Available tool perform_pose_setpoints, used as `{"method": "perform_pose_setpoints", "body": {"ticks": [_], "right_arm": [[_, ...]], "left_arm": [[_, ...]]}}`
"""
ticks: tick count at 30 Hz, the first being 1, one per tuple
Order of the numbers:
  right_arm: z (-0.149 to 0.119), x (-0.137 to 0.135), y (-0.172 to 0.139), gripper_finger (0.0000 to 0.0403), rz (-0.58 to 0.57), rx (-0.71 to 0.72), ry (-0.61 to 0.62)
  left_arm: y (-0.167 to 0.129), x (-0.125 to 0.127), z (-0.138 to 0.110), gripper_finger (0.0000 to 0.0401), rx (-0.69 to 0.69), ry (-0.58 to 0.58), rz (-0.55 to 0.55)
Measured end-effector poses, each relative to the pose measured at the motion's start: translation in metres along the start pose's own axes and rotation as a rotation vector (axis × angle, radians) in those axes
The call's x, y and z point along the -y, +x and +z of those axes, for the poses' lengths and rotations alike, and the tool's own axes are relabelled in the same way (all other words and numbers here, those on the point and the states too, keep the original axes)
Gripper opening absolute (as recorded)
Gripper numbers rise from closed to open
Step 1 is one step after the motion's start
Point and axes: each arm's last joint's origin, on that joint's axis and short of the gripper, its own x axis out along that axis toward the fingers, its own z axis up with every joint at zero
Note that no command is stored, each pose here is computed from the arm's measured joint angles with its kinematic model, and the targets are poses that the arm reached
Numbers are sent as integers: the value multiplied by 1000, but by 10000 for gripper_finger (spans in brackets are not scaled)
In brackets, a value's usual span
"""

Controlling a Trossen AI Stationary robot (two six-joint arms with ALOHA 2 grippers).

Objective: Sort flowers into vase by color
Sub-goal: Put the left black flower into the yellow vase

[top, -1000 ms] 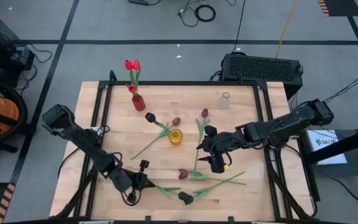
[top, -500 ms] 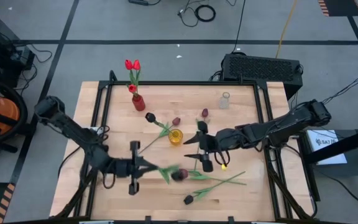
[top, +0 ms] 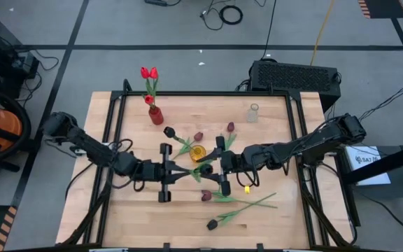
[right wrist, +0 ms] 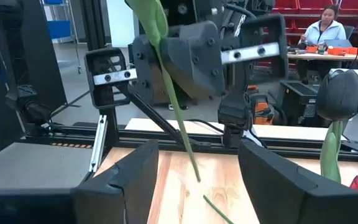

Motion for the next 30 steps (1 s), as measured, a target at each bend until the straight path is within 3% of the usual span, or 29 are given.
{"method": "perform_pose_setpoints", "body": {"ticks": [10,17,25,30], "right_arm": [[1,-1,0,215,6,9,17],[0,-2,0,215,11,6,17],[-5,-3,3,214,10,-14,1],[-9,-3,7,188,10,-12,-6]], "left_arm": [[8,9,-29,10,31,-6,-8],[13,2,-42,10,49,-3,32],[15,-1,-45,10,66,-27,9],[15,-1,-44,10,74,-29,3]]}}
